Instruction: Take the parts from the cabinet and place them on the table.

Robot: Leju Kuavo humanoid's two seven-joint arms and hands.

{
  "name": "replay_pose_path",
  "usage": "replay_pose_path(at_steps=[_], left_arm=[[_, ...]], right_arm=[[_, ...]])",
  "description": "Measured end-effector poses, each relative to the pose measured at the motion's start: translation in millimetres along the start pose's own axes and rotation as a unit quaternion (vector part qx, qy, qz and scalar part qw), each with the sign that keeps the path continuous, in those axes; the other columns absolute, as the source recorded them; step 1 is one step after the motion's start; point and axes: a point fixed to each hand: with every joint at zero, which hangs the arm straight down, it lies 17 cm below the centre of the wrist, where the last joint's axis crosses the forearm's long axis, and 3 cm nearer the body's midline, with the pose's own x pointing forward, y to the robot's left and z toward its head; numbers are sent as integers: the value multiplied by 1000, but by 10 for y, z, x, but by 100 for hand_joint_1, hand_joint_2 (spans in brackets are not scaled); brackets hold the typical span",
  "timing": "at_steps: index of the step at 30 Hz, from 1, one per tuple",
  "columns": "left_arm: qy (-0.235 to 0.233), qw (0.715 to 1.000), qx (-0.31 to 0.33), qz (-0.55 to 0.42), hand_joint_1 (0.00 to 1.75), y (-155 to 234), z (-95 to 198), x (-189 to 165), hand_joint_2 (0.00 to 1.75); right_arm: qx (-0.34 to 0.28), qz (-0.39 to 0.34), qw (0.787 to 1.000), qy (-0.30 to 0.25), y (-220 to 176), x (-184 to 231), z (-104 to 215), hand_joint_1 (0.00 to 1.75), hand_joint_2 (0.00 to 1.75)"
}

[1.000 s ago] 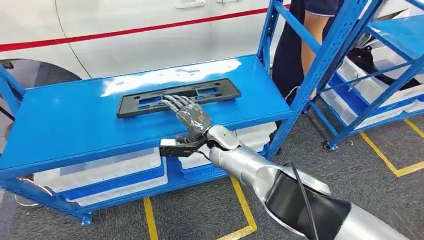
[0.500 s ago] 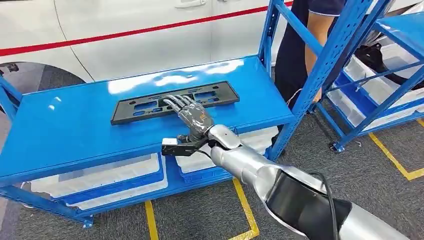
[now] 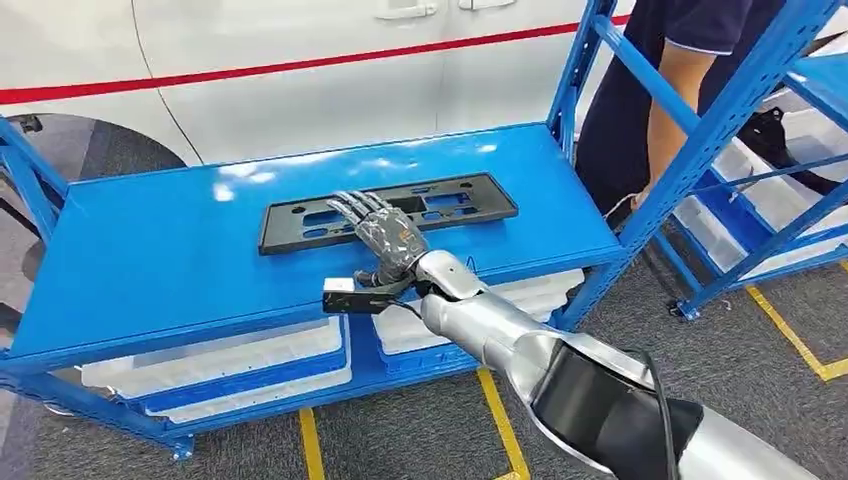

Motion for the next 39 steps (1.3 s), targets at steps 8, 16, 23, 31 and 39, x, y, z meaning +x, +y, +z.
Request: replay_pose_path(at_steps=[8,16,23,31,39], left_arm=[[-1,1000,-1,0,0,-19,-1,20,0],[-7,1000,-2,6,0,-20,1,34,0],[-8,1000,-4,6,0,-29,1,49,0],[-10,1000,-6,7,0,-33,1,66,0],[-11,1000,-6,7,0,-33,-1,90,0]], right_arm=[[-3,2,1000,3,-27,-16,-12,0,175],[11,34,999,33,42,-145,20,0,175],[15,40,998,39,62,-195,39,0,175],[33,56,996,66,126,-322,78,0,175],[82,115,985,102,322,-568,234,0,175]])
